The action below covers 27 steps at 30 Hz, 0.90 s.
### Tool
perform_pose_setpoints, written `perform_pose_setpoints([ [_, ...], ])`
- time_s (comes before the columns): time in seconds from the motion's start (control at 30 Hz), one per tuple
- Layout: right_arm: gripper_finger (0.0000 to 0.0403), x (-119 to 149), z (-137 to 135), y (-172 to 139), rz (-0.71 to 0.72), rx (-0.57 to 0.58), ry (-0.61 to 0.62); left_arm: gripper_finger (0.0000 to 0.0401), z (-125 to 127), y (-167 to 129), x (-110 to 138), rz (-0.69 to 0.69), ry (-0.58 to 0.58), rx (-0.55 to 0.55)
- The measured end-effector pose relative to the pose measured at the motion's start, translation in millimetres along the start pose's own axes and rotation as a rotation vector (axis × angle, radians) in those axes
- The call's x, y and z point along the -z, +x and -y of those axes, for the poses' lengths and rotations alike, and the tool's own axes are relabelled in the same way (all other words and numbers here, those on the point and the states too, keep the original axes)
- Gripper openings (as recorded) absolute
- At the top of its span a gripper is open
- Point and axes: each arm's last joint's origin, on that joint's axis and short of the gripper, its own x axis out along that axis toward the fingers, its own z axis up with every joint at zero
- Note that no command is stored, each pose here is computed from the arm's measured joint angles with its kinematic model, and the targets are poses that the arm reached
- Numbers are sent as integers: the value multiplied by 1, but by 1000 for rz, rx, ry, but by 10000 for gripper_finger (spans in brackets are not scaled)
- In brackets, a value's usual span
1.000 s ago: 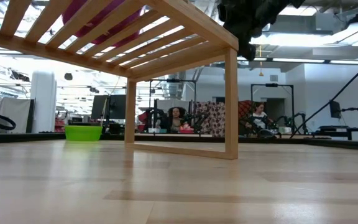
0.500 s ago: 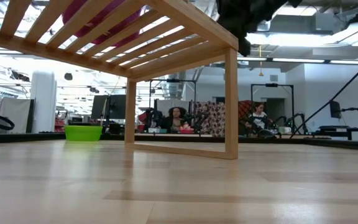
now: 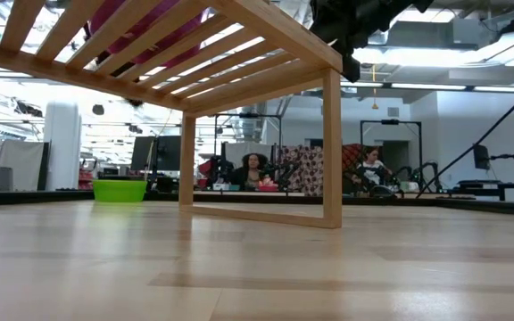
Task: Place and stack bowls onto a shelf
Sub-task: Stack the small green bowl on the shelf on top of the small yellow bowl on the shelf
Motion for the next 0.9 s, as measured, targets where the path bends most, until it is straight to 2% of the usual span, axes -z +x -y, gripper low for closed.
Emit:
perform_pose_setpoints([
  [0.17, 225, 0, 0, 0, 0, 0, 18, 113, -16, 41, 0, -197, -5, -12],
  [0.33, 225, 0, 0, 0, 1, 0, 26, 167, -20, 67, 1, -304, 75, -34],
  [0.47, 225, 0, 0, 0, 1, 1, 26, 187, -20, 80, 5, -235, 33, -58],
  [0.6, 225, 0, 0, 0, 1, 1, 28, 189, -20, 87, 28, -129, -46, -58],
  [0.73, 225, 0, 1, 0, 9, 21, 28, 190, -25, 94, 62, -139, -45, -114],
  [0.9, 225, -1, 1, 0, 20, 28, 32, 190, -38, 104, 74, -99, -35, -202],
])
